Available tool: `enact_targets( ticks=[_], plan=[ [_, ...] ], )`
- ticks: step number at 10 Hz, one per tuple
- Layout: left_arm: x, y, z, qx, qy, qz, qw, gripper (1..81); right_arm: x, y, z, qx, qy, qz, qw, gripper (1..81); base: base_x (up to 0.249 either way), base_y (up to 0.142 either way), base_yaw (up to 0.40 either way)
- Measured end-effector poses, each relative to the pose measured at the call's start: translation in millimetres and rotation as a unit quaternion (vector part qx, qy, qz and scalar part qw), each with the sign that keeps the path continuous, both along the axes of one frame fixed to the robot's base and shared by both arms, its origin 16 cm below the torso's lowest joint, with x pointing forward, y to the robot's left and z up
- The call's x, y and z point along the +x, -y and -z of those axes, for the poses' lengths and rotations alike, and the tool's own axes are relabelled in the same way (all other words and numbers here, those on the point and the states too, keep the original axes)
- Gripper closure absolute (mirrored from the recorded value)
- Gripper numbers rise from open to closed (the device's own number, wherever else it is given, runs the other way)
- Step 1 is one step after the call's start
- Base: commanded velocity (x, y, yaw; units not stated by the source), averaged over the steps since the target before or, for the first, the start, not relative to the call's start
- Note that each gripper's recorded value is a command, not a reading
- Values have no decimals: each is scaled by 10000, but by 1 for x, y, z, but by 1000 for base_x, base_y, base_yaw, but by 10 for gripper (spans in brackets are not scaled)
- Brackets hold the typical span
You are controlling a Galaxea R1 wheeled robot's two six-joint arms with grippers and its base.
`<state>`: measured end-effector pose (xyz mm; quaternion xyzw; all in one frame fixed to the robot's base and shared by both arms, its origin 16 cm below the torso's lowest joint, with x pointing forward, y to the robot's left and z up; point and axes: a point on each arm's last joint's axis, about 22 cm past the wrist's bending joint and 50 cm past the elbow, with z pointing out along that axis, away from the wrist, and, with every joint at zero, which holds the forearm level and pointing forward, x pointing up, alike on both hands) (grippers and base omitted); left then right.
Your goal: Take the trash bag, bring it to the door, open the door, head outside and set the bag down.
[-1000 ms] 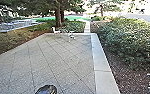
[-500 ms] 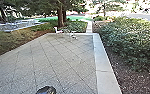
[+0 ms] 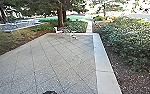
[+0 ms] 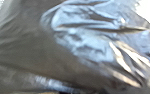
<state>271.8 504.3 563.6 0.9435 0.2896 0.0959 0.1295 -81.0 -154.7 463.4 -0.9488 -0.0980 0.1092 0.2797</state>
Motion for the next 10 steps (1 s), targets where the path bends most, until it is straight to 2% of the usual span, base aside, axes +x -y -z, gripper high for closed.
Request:
enact_targets(
  ticks=[2, 4, 5, 6, 7, 8, 9, 10],
  plan=[
    [2, -6, -2, 64, 28, 5, 10000, 10, 0, 0, 0, -7, 2, -1, 10000, 10, 0, 0, 0],
    [2, -4, -2, 63, 22, 40, 10000, 10, 0, 0, 0, -8, -3, 7, 10000, 10, 0, 0, 0],
    [-2, -1, 1, 74, -3, 161, 9998, 10, 0, 0, 1, -18, 3, 9, 10000, 10, 0, 0, 0],
    [-14, 9, 8, 51, -76, 355, 9993, 10, 4, -2, 2, -21, 49, 11, 10000, 10, 0, 0, 0],
    [-34, 29, 19, -42, -172, 559, 9983, 10, 13, -4, 4, -30, 171, 13, 9998, 10, 0, 0, 0],
    [-60, 55, 33, -140, -262, 816, 9962, 10, 24, -3, 7, -70, 330, 12, 9994, 10, 0, 0, 0],
    [-89, 83, 49, -252, -379, 1028, 9937, 10, 35, -1, 10, -119, 482, 14, 9988, 10, 0, 0, 0],
    [-123, 113, 68, -332, -522, 1294, 9897, 10, 43, 3, 14, -200, 620, 81, 9978, 10, 0, 0, 0]
  ],
)
